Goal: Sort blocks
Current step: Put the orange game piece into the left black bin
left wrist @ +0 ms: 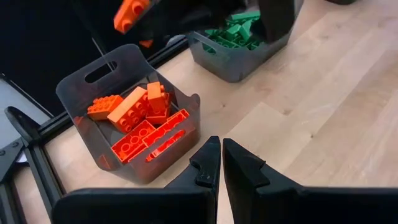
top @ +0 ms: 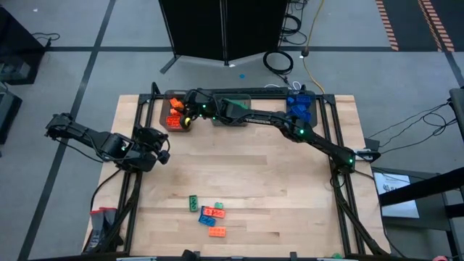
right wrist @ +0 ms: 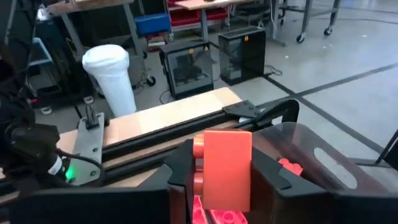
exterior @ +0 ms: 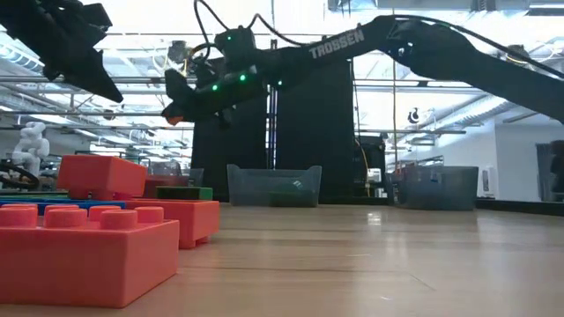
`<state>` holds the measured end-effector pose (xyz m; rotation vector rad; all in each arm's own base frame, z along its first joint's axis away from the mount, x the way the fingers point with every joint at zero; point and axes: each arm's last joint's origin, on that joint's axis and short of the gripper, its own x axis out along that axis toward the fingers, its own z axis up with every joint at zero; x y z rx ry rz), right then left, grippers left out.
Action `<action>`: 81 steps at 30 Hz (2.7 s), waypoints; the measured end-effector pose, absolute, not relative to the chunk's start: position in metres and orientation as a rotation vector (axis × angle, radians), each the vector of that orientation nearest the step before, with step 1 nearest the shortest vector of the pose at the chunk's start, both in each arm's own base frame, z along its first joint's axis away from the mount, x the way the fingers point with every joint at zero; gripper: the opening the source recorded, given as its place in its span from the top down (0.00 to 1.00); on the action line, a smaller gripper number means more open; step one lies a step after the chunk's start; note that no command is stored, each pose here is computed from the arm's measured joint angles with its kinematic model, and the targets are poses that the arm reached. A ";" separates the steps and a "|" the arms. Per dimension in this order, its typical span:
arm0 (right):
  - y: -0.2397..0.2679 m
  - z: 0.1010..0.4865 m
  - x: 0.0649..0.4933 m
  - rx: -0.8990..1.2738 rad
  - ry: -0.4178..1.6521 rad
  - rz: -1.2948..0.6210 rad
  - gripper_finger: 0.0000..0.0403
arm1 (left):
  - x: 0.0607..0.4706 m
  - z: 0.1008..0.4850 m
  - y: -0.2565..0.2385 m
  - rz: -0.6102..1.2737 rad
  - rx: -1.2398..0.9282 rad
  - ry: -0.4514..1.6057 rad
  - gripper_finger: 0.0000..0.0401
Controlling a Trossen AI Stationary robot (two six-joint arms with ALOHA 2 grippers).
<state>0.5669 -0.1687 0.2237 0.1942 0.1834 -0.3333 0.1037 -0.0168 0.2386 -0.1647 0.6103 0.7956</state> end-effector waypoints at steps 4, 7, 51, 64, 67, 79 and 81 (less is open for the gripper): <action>-0.170 0.210 0.570 0.223 0.204 -0.338 0.81 | 0.104 0.238 -0.017 0.801 -0.158 0.608 0.94; -0.170 0.196 0.572 0.253 0.222 -0.338 0.81 | 0.104 0.238 -0.017 0.802 -0.156 0.609 0.94; -0.093 0.297 0.531 0.097 0.499 0.057 0.54 | 0.105 0.238 -0.017 0.797 -0.158 0.616 0.94; 0.078 0.271 0.508 0.085 0.908 0.337 0.54 | 0.105 0.238 -0.018 0.782 -0.165 0.632 0.94; 0.101 0.272 0.506 0.086 0.896 0.338 0.54 | 0.105 0.238 -0.018 0.781 -0.162 0.633 0.94; 0.136 0.253 0.505 0.153 0.942 0.188 0.32 | 0.105 0.237 -0.018 0.759 -0.180 0.657 0.94; 0.143 0.245 0.506 0.185 0.954 0.181 0.27 | 0.105 0.236 -0.019 0.747 -0.189 0.670 0.94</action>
